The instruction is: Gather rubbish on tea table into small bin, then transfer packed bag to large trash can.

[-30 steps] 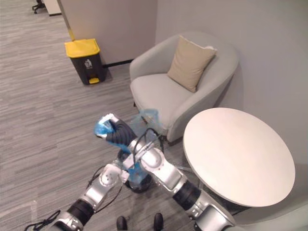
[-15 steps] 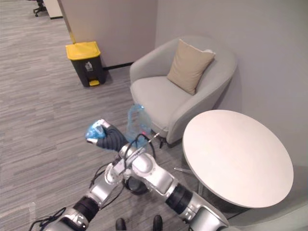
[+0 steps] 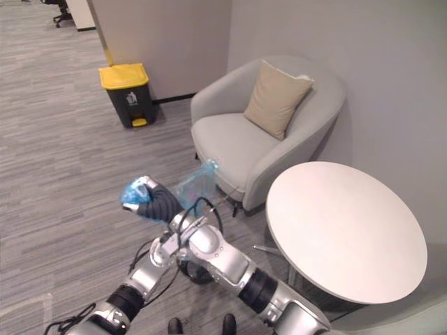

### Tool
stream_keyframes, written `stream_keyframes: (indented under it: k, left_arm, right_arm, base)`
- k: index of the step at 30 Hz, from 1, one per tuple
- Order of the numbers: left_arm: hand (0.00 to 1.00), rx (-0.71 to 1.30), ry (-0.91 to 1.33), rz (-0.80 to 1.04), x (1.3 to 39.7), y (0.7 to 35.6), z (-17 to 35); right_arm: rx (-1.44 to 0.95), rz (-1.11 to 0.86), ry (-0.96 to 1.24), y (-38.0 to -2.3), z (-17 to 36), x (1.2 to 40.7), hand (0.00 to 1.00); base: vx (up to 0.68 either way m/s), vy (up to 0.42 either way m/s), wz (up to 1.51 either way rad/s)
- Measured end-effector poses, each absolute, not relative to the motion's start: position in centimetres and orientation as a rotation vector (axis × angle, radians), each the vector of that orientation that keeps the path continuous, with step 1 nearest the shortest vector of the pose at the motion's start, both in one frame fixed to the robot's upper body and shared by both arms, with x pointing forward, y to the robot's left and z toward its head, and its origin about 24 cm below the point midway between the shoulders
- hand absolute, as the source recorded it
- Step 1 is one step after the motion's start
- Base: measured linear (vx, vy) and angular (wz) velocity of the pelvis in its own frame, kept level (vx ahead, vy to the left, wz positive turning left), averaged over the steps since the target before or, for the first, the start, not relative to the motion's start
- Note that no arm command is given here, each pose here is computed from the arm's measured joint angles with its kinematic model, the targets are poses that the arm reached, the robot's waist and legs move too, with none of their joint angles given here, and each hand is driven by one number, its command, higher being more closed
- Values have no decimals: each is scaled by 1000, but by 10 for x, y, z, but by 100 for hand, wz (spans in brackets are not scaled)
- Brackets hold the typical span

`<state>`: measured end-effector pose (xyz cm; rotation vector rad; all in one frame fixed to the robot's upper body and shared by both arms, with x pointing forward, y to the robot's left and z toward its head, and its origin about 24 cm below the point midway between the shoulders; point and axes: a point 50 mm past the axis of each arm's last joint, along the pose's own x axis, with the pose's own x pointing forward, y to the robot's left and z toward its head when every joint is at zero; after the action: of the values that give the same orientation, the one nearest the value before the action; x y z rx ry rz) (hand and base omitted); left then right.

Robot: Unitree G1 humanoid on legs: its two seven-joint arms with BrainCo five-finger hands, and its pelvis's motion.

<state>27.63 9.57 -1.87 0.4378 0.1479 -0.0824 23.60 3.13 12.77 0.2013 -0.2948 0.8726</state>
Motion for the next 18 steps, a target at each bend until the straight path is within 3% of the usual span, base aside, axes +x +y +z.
stream_keyframes:
  k: [5, 9, 18]
  left_arm:
    - [100, 384, 160, -57, 275, 100, -18]
    - [100, 319, 154, -34, 267, 105, -15]
    - [100, 258, 95, -15, 261, 110, -1]
  right_arm:
    - [212, 841, -293, 26, 122, 236, 0]
    - [170, 704, -323, 1, 117, 247, 0]
    - [-173, 528, -556, -28, 136, 247, 0]
  base:
    - [0, 0, 0]
    - [0, 0, 0]
    - [0, 0, 0]
